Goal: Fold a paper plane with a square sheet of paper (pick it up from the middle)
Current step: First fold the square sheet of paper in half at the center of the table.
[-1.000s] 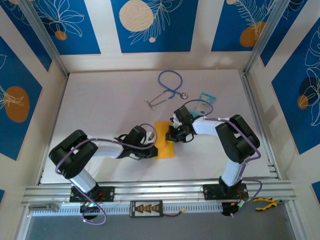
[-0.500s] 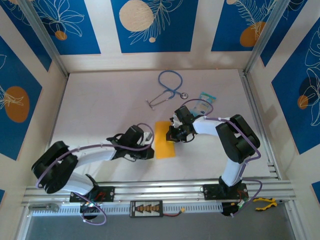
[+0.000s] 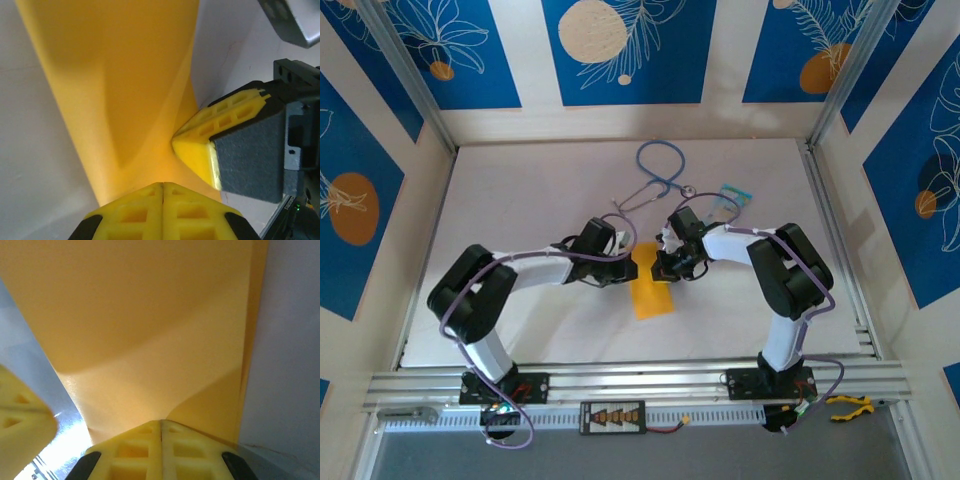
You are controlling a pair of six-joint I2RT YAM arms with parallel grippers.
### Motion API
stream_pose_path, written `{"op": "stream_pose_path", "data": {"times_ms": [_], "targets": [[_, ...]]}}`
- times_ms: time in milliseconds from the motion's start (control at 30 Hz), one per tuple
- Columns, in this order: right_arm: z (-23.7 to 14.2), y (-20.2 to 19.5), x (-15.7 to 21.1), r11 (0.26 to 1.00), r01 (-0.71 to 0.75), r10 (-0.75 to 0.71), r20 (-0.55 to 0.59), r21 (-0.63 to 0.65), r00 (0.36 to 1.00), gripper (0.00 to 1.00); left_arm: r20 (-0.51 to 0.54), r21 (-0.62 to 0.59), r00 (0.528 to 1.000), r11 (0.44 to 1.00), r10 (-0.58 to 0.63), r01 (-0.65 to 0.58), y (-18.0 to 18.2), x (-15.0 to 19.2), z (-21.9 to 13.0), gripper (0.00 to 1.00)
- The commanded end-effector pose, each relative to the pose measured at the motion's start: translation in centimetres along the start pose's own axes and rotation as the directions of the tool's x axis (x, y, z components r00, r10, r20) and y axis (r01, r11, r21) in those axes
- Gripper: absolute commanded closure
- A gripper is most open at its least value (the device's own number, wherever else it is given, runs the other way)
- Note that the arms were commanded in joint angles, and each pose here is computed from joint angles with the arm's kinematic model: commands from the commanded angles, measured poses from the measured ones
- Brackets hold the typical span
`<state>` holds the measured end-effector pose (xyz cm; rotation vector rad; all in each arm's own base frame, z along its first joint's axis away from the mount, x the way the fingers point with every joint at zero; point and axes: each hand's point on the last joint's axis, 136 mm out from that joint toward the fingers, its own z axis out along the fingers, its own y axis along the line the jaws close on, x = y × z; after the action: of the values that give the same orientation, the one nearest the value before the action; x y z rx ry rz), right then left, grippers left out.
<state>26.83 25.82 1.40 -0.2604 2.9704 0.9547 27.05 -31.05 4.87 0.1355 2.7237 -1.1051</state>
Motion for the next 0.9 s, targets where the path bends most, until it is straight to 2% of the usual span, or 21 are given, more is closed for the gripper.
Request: {"op": "stream_pose_path", "data": {"times_ms": [0, 400, 500, 733, 867], "targets": [[1.1, -3.0, 2.2, 0.994, -0.044, 0.053, -0.082, 0.103, 0.995, 1.0, -0.009, 0.066, 1.0, 0.998, 0.019, -0.018, -1.2, -0.5, 0.5, 0.99], [1.3, -3.9, 2.7, 0.989, -0.079, 0.088, -0.071, 0.123, 0.994, 1.0, -0.059, -0.099, 0.997, 0.994, -0.059, 0.053, 5.9, 3.6, 2.6, 0.99], [1.3, -4.3, 3.0, 0.987, -0.082, 0.093, -0.077, 0.138, 0.993, 1.0, -0.047, -0.096, 0.997, 0.994, -0.056, 0.052, 5.5, 3.2, 2.1, 0.99], [0.9, -4.1, 2.7, 0.988, -0.076, 0.085, -0.061, 0.133, 0.995, 1.0, 0.004, -0.067, 1.0, 0.998, 0.012, -0.012, 1.9, -0.1, 0.0, 0.95], [0.9, -4.0, 2.5, 0.989, -0.078, 0.086, -0.058, 0.127, 0.995, 1.0, 0.027, -0.075, 1.0, 0.997, 0.005, -0.003, 2.2, -1.7, -0.2, 0.94]]}}
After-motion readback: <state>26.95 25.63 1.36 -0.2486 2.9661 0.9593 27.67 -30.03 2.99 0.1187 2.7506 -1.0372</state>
